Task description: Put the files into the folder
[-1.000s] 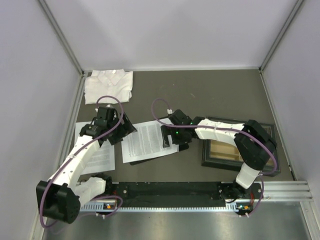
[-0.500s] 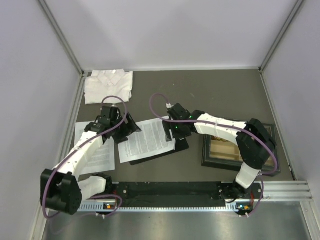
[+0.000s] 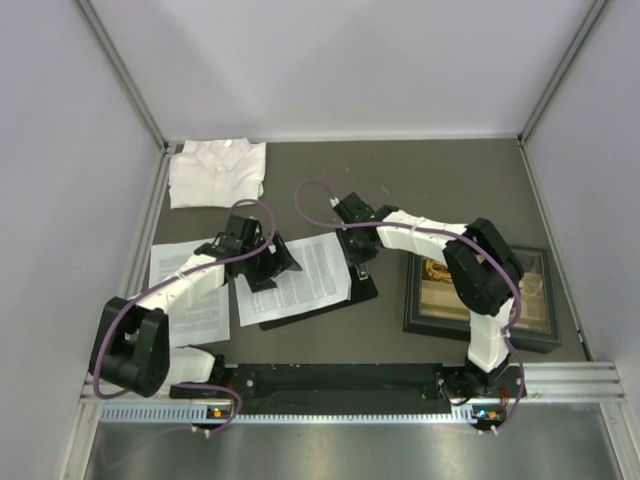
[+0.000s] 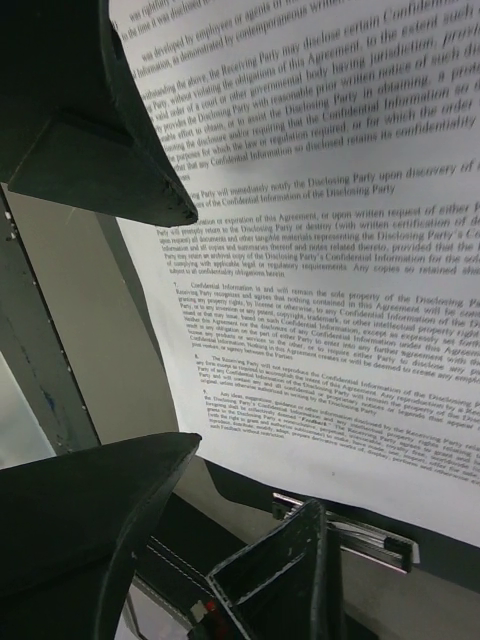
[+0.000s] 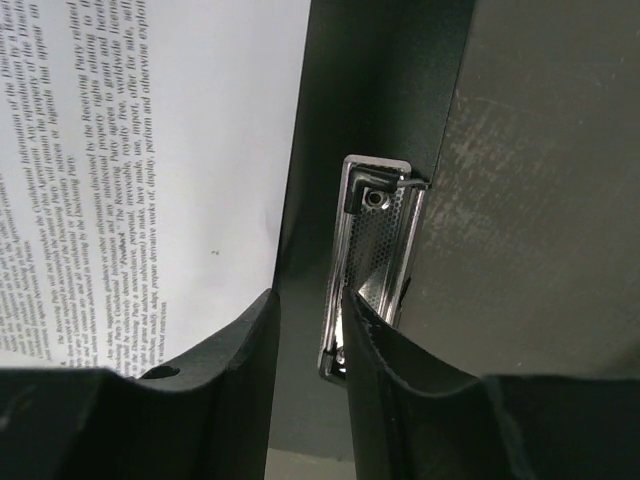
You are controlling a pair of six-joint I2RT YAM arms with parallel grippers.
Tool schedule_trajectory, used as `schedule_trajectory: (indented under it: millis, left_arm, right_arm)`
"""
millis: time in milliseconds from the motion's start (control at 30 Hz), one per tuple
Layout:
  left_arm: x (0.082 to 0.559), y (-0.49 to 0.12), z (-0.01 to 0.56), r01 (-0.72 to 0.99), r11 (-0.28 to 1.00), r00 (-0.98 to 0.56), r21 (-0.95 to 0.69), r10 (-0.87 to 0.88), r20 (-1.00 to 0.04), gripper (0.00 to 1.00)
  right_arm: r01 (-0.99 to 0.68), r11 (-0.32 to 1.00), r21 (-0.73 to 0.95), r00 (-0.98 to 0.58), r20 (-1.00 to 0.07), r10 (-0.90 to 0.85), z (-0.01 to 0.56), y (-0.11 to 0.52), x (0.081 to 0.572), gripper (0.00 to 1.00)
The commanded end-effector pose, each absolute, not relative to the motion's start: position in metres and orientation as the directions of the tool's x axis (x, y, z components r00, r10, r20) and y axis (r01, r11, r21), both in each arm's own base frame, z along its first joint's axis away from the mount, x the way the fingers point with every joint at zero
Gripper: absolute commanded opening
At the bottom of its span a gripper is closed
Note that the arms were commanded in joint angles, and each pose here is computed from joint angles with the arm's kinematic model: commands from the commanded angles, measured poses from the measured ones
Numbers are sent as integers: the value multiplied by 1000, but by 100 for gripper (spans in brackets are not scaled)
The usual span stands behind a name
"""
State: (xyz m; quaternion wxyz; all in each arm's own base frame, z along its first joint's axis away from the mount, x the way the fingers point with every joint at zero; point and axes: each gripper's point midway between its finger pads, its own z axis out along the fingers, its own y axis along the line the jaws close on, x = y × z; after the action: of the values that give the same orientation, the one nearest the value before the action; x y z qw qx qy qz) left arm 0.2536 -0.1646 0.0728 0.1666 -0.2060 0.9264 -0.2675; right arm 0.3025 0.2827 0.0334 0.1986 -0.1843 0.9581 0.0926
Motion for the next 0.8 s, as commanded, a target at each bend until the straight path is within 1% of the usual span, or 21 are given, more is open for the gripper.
schedule_trajectory:
  millis: [0,167,200,267,300,400,467,567,600,700,767]
  left_arm:
    - [262,-191,75,-241,759,-870,-605,-445,-213,87]
    - [264,-206,57,-249,773,-885,-583,-426,-188,87]
    - [265,-207,54,-253,778,-885,-575,-426,-187,87]
    - [269,-207,49,-266,785,-884,-560,-430,-182,87]
    - [270,-208,50,-268,784,-882,-560,-433,-186,87]
    - [273,-212,53,-265,777,-878,-571,-439,-189,87]
    - [277,-219,59,-255,766,-879,-591,-438,-189,87]
    - [283,-227,68,-244,751,-880,-613,-437,-185,87]
    - [285,-228,70,-242,747,-879,-619,-439,-185,87]
    - [291,-234,69,-246,741,-880,-625,-441,-176,87]
    - [296,-235,60,-255,747,-881,-614,-441,-171,87]
  right_arm:
    - [-403,913,59,-824,-458,-334,41,287,321,31]
    - [-407,911,62,-824,-455,-337,37,287,321,31]
    - [-400,914,65,-827,-456,-329,36,288,321,30]
    - [-382,923,56,-835,-449,-318,30,285,320,26]
    - [-368,928,60,-836,-458,-302,29,285,322,21]
    - [-342,938,46,-841,-461,-284,27,280,320,13]
    - [-331,943,37,-843,-460,-278,29,278,321,11]
    - [-321,946,36,-860,-429,-276,23,278,319,10]
    - [-310,950,34,-873,-405,-271,15,277,317,7]
    - [-283,958,46,-891,-382,-245,9,279,314,0]
    - [-272,960,63,-898,-376,-229,7,281,311,0]
